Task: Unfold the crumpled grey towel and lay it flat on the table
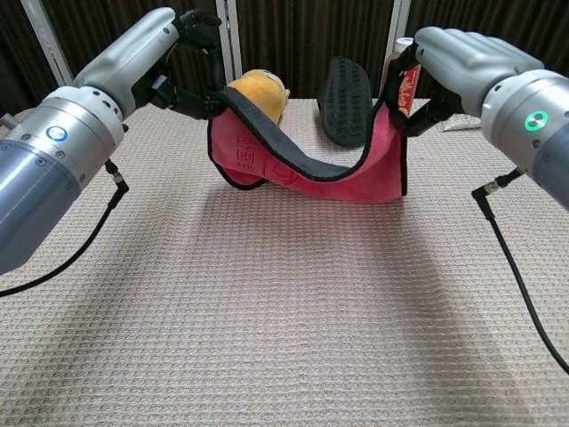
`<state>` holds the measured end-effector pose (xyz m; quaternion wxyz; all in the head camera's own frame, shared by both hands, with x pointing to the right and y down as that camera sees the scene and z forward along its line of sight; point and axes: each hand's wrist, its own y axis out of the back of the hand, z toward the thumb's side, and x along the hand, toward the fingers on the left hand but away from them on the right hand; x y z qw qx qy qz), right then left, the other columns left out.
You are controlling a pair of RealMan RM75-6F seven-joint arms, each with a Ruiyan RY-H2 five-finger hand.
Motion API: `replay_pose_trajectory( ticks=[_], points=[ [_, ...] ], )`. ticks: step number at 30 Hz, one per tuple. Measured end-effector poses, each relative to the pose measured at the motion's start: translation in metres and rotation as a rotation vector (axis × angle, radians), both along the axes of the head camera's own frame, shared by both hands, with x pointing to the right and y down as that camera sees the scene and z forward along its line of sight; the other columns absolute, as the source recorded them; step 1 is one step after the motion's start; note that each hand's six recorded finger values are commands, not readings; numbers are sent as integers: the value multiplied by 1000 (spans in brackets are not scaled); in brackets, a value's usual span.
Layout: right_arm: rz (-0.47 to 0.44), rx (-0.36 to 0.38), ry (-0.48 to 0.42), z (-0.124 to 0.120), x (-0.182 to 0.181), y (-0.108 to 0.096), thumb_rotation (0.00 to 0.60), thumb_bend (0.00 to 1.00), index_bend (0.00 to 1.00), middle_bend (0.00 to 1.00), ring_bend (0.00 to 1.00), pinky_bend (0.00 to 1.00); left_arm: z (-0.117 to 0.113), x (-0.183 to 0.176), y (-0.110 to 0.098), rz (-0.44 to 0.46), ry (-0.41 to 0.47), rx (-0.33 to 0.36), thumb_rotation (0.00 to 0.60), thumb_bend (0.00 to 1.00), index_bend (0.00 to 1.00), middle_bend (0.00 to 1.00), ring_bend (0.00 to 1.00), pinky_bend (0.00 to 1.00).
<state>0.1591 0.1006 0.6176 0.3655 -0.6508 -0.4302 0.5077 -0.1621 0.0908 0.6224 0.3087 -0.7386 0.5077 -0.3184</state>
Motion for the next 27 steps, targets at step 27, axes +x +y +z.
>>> replay_pose_trajectory(
  ticks=[27],
  points=[
    [-73, -84, 29, 6, 6, 60, 600, 561, 733, 238, 85, 89, -2, -25, 63, 51, 19, -69, 600, 472, 631, 69, 3, 55]
  ],
)
